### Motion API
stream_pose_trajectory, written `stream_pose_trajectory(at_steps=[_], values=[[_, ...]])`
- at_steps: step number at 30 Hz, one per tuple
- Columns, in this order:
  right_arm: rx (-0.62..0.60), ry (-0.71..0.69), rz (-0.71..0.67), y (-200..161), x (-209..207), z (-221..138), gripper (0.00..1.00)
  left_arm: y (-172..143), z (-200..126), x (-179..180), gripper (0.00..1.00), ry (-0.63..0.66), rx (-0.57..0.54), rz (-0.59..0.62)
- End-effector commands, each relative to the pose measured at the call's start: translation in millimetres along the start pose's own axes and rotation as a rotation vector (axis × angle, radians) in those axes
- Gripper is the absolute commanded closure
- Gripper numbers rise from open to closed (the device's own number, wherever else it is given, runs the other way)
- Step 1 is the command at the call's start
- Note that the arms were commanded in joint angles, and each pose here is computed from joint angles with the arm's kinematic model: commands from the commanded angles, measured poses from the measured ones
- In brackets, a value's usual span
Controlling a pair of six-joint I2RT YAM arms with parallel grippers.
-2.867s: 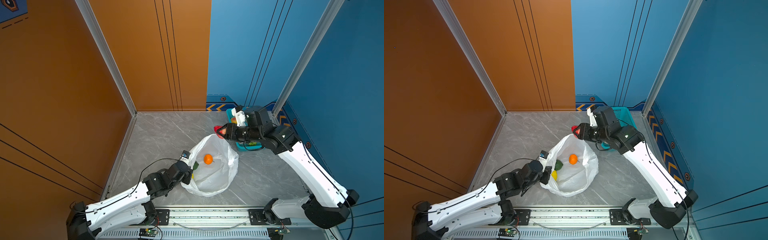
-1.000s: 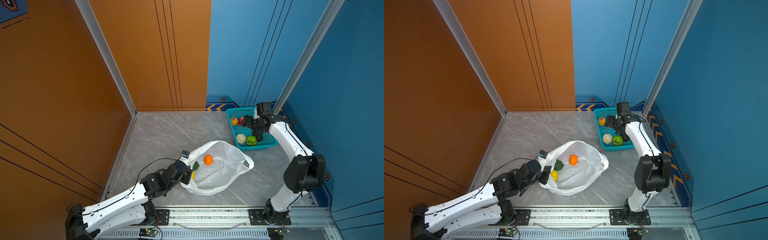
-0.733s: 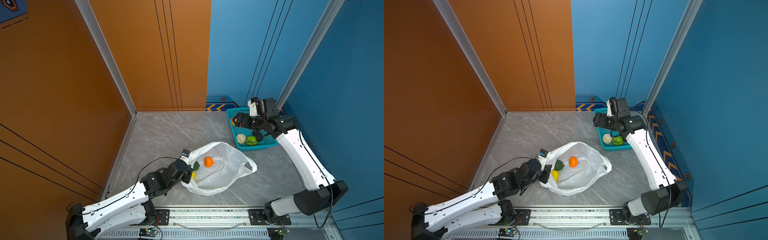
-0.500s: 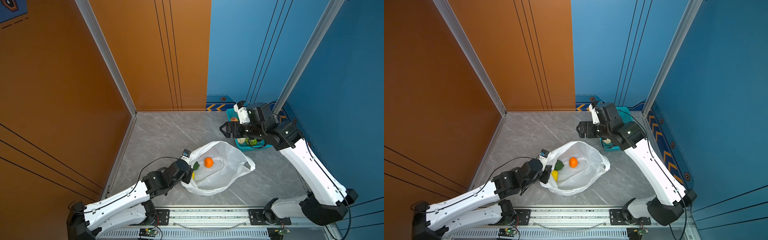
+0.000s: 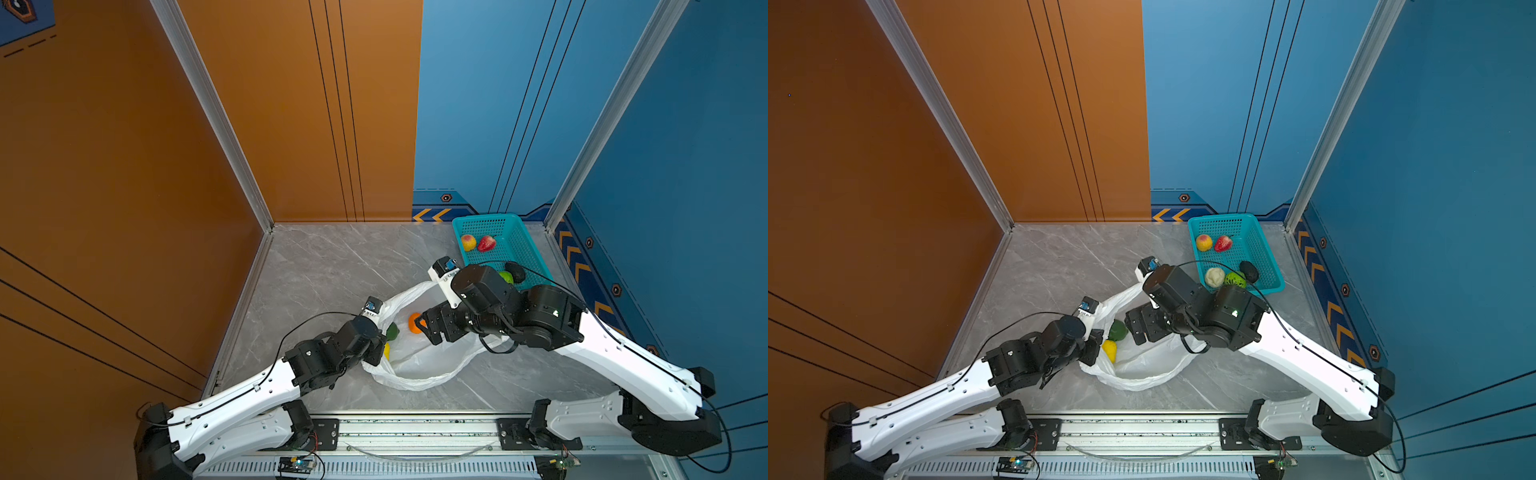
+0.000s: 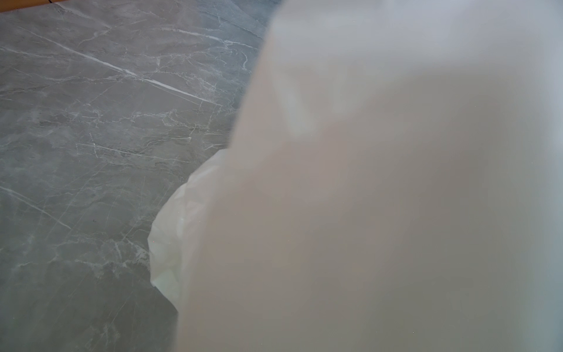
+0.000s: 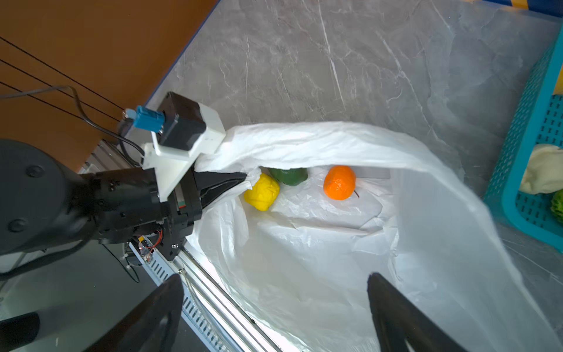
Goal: Untie the knot of the plastic bag and take out the fruit
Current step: Pick up the fruit from the plastic bag.
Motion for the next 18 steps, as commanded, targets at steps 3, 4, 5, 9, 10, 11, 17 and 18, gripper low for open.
stream_pose_trajectory(at_steps=[3, 4, 5, 9, 10, 11, 17, 18], values=[[0.001, -0.078, -0.059, -26, -6, 38, 0.06, 11, -6, 2, 1.00, -0.011, -0.012, -0.022], [0.012, -0.084, -0.067, -31, -8, 47, 0.06, 12, -6, 2, 1.00, -0.014, -0.014, -0.023], [0.021, -0.090, -0.072, -35, -10, 55, 0.06, 12, -6, 2, 1.00, -0.016, -0.014, -0.022], [0.069, -0.129, -0.086, -54, -22, 93, 0.06, 14, -4, 2, 1.00, -0.022, -0.009, -0.024], [0.085, -0.137, -0.082, -57, -25, 101, 0.06, 14, -4, 2, 1.00, -0.024, -0.009, -0.024], [0.098, -0.141, -0.078, -59, -28, 109, 0.06, 14, -4, 2, 1.00, -0.024, -0.008, -0.024], [0.129, -0.166, 0.001, -60, -45, 151, 0.08, 11, -2, 1, 1.00, -0.027, 0.005, -0.015], [0.118, -0.166, 0.018, -57, -47, 158, 0.09, 10, -1, 1, 1.00, -0.028, 0.008, -0.012]])
Point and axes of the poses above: each gripper's point midway between its finger pads, its own z axis out along the fingers, its own x axis along the line the jaws close on, y = z × x, the point moved 10 cm from there along -z, back along the fingers, and after that the axes turned 15 degrees about z, right-handed, at the moved point
